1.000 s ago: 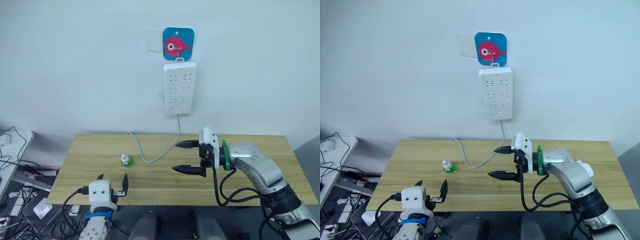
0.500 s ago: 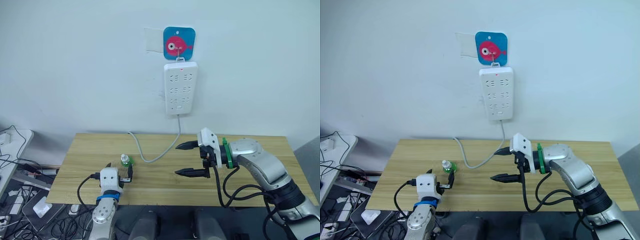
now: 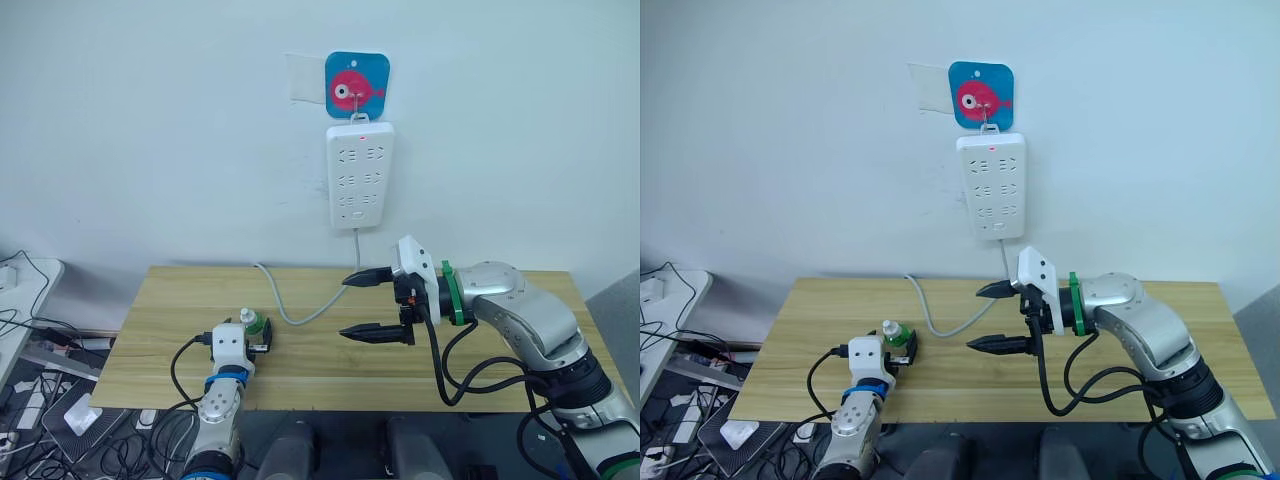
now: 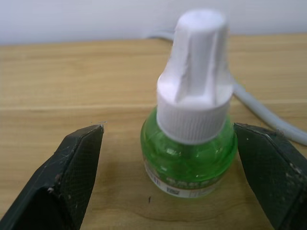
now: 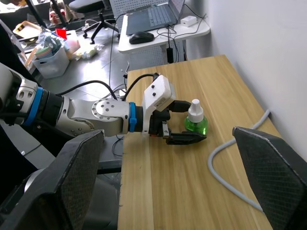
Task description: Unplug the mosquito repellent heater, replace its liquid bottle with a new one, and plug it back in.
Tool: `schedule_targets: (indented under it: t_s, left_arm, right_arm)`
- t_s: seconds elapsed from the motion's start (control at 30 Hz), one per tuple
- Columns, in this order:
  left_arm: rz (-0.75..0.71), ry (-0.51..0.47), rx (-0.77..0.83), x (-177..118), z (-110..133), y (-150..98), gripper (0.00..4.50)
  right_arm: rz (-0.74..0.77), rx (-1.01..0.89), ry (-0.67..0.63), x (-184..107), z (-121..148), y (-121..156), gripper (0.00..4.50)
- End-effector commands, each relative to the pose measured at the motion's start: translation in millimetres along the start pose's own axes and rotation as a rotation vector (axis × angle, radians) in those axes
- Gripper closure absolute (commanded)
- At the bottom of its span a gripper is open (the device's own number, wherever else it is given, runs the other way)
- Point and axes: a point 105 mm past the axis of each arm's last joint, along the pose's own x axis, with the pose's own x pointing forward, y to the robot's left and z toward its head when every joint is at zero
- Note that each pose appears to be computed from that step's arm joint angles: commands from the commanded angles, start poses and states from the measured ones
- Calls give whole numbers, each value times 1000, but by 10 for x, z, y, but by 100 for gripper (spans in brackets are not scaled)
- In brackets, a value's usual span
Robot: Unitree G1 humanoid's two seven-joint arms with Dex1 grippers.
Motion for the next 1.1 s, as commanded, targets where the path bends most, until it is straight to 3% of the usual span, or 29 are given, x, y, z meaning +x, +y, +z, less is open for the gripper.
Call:
schedule_targets:
  t_s: [0.03,0.1,0.27,0.3,0.43,0.5,0.57,0.83,1.1]
  left_arm:
    - [13,-32,-16,26,48,-10,18]
    - [-3,-36,-14,25,47,-55,60]
    - [0,-35,10,20,42,-56,217]
    - [8,-40,17,13,52,-36,224]
    - [22,-97,38,-53,216,46,224]
    - [-81,-156,112,-80,444,-64,224]
    - [-327,-226,222,-124,854,-388,224]
    - [-970,-131,304,-383,1329,-1171,224]
    - [-1231,-92,370,-347,1573,-1372,224]
  right_arm:
    - [-16,-46,-44,-36,180,-4,0]
    - [-24,-41,-46,-41,180,-18,0]
    - [-60,-21,-54,-63,137,-90,0]
    - [-71,-18,-51,-69,112,-109,0]
    - [-114,-14,-50,-103,58,-156,0]
    - [-133,-6,-64,-127,64,-176,0]
    - [-148,5,-85,-148,85,-188,0]
    - [-196,8,-114,-106,41,-224,0]
    - [-231,18,-132,-64,-28,-192,0]
